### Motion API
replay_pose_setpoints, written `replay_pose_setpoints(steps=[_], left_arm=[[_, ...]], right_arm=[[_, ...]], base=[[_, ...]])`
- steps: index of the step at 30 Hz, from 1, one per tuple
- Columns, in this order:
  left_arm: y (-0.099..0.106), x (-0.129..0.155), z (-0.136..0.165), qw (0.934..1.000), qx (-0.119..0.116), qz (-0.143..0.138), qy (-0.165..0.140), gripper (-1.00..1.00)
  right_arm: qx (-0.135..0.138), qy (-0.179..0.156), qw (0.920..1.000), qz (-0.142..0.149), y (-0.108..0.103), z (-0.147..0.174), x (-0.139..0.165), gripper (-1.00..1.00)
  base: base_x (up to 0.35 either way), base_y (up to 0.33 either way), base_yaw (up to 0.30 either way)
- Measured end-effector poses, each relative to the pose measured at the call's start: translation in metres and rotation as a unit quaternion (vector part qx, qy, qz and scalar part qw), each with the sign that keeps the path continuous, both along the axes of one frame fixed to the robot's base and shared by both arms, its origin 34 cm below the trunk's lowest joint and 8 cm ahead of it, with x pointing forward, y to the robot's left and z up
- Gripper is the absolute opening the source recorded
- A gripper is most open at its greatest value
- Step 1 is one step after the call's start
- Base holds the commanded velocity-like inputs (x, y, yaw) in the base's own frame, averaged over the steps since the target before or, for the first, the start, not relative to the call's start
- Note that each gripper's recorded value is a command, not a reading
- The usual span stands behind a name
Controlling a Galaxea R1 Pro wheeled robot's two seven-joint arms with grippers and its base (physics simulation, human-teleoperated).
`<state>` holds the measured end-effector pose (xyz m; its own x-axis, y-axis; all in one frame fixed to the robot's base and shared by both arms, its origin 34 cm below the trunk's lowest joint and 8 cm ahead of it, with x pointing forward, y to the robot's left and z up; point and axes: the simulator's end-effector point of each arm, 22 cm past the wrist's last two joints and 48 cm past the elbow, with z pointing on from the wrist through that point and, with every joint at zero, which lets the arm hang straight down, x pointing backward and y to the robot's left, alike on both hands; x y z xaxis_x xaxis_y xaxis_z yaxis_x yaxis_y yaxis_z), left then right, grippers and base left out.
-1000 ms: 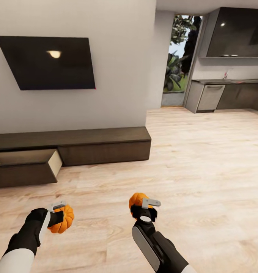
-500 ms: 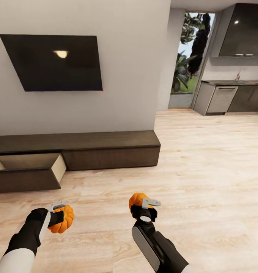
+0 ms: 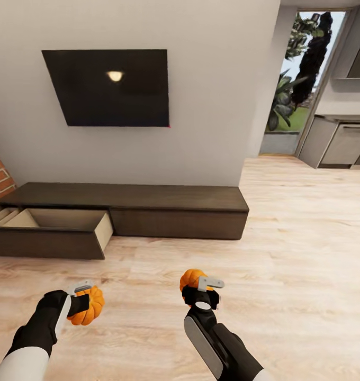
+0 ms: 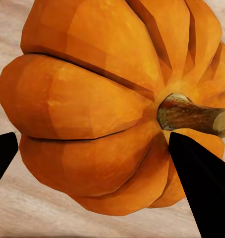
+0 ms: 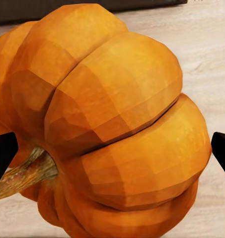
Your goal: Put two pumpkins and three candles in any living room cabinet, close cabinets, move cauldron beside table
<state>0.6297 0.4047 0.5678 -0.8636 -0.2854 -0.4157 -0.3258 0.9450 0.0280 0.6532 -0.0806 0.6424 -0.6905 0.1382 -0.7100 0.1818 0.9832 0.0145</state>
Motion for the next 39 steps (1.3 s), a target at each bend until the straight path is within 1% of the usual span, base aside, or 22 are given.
replay_pose_setpoints(steps=[39], left_arm=[[0.0000,-0.0003,-0.0002,1.0000,0.000,0.000,0.000,-1.00]], right_arm=[[-0.002,0.002,1.0000,0.004,0.0016,-0.0015,-0.0013,-1.00]], base=[[0.000,0.000,0.289]])
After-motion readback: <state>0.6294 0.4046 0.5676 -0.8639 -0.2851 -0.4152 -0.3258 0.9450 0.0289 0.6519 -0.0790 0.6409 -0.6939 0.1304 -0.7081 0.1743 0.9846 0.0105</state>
